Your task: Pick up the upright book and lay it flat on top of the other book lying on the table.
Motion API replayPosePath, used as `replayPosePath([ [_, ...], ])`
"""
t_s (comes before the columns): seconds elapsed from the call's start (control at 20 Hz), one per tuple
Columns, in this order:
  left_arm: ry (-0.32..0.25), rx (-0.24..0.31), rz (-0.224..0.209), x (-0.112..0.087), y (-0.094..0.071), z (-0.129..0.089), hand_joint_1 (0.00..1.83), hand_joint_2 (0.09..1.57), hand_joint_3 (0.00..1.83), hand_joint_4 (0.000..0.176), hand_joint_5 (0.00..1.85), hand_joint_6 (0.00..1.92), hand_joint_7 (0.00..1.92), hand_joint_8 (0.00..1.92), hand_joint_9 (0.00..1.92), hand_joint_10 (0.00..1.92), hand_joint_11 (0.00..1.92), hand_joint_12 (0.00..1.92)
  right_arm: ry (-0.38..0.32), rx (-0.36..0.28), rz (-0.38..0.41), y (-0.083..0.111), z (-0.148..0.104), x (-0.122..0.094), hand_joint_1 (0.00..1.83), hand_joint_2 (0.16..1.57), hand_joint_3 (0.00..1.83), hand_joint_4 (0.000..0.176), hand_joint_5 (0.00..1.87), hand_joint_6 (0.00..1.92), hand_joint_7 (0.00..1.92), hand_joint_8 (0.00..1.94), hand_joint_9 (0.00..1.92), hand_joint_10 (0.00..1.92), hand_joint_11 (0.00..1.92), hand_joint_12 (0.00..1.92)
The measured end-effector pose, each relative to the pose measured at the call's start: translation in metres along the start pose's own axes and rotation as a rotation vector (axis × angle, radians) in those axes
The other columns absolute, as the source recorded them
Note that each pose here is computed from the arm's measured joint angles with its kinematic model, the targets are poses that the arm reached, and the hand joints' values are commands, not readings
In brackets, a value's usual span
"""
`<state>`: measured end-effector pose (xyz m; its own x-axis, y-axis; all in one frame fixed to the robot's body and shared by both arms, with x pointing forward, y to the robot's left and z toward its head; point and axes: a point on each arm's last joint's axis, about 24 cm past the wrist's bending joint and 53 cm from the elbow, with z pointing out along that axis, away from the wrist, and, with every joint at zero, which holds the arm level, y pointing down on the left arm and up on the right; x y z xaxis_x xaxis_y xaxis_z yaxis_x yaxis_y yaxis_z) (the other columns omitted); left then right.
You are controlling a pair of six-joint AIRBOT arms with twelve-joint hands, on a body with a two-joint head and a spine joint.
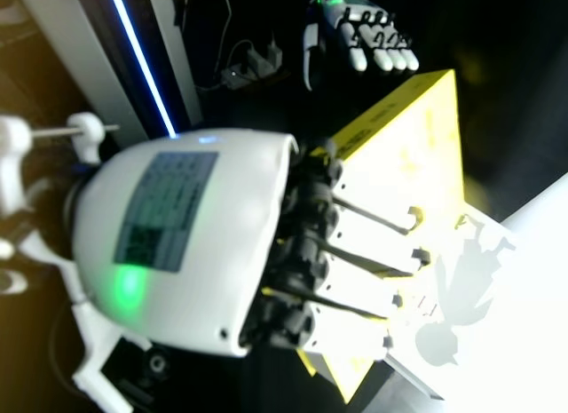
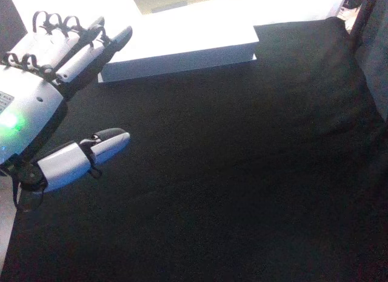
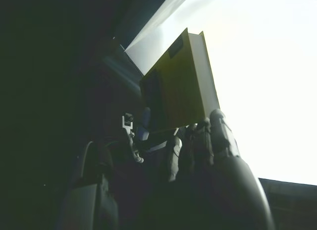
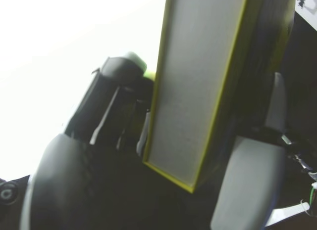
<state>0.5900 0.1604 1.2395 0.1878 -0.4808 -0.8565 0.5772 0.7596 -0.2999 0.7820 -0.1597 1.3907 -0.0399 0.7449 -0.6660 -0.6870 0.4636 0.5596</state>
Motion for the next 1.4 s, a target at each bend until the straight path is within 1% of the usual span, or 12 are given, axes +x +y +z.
replayPosePath([
  [0.15,0.005,0.01,0.002,0.001,-0.002,-0.001,0.52,1.21,0.0,0.128,0.0,0.0,0.0,0.0,0.0,0.0,0.0,0.0,-0.016,0.048,-0.002,-0.013,0.006,-0.009,1.18,0.71,1.32,0.003,0.88,1.9,0.82,1.94,1.05,1.92,1.03,1.92],
  [0.2,0.004,0.007,0.005,0.001,-0.001,0.0,0.51,1.22,0.0,0.125,0.0,0.0,0.0,0.0,0.0,0.0,0.0,0.0,-0.019,0.065,0.004,-0.018,0.008,-0.008,1.15,0.71,1.32,0.033,0.86,1.86,0.81,1.94,1.03,1.92,1.01,1.92],
  [0.25,0.004,0.007,0.008,0.001,0.0,0.0,0.5,1.22,0.01,0.118,0.0,0.0,0.0,0.0,0.0,0.0,0.0,0.0,-0.013,0.081,0.008,-0.022,0.01,-0.004,1.16,0.71,1.28,0.0,0.88,1.77,0.79,1.94,1.02,1.92,1.02,1.92],
  [0.4,0.009,0.006,0.005,0.004,0.0,0.0,0.52,1.23,0.0,0.151,0.0,0.0,0.0,0.0,0.0,0.0,0.0,0.0,0.005,0.126,0.025,-0.033,0.016,0.006,1.13,0.75,1.24,0.015,0.84,1.86,0.74,1.94,0.92,1.92,0.9,1.92],
  [0.55,0.006,0.005,0.005,0.003,0.0,0.0,0.52,1.23,0.0,0.108,0.0,0.0,0.0,0.0,0.0,0.0,0.0,0.0,0.006,0.144,0.023,-0.039,0.018,0.007,1.14,0.8,1.13,0.0,0.81,1.76,0.69,1.94,0.88,1.92,0.85,1.92],
  [0.8,0.006,0.008,0.005,0.003,0.0,0.0,0.49,1.22,0.0,0.119,0.0,0.0,0.0,0.0,0.0,0.0,0.0,0.0,0.012,0.188,0.019,-0.053,0.015,0.005,1.11,0.84,1.11,0.006,0.77,1.87,0.66,1.94,0.81,1.92,0.8,1.92],
  [0.85,0.007,0.013,0.006,0.003,-0.001,0.0,0.49,1.22,0.0,0.124,0.0,0.0,0.0,0.0,0.0,0.0,0.0,0.0,0.014,0.187,0.015,-0.052,0.016,0.006,1.3,0.79,1.13,0.0,0.8,1.83,0.69,1.89,0.74,1.92,0.8,1.92],
  [1.0,0.008,0.02,0.008,0.003,-0.003,0.0,0.48,1.21,0.0,0.125,0.0,0.0,0.0,0.0,0.0,0.0,0.0,0.0,0.028,0.174,0.003,-0.048,0.016,0.01,1.33,0.8,1.12,0.0,0.78,1.88,0.67,1.92,0.69,1.92,0.74,1.92],
  [1.05,0.008,0.019,-0.053,0.003,-0.002,0.0,0.49,1.22,0.0,0.12,0.0,0.0,0.0,0.0,0.0,0.0,0.0,0.0,0.033,0.164,-0.001,-0.045,0.016,0.012,1.33,0.81,1.1,0.0,0.77,1.86,0.66,1.94,0.68,1.92,0.7,1.92],
  [1.1,0.007,0.022,-0.07,0.003,-0.003,0.0,0.48,1.21,0.0,0.125,0.0,0.0,0.0,0.0,0.0,0.0,0.0,0.0,0.044,0.149,-0.014,-0.042,0.015,0.016,1.17,0.84,1.07,0.0,0.78,1.8,0.65,1.94,0.73,1.92,0.73,1.92],
  [1.15,0.006,0.027,-0.07,0.003,-0.004,0.0,0.47,1.22,0.0,0.13,0.0,0.0,0.0,0.0,0.0,0.0,0.0,0.0,0.077,0.134,-0.036,-0.039,0.012,0.029,1.17,0.82,0.98,0.0,0.83,1.57,0.69,1.87,0.75,1.92,0.73,1.92],
  [1.4,0.004,0.019,-0.072,0.002,-0.003,0.0,0.47,1.23,0.0,0.123,0.0,0.0,0.0,0.0,0.0,0.0,0.0,0.0,0.157,0.133,-0.06,-0.043,0.001,0.063,1.2,0.86,0.83,0.0,0.87,1.36,0.68,1.83,0.71,1.92,0.7,1.92],
])
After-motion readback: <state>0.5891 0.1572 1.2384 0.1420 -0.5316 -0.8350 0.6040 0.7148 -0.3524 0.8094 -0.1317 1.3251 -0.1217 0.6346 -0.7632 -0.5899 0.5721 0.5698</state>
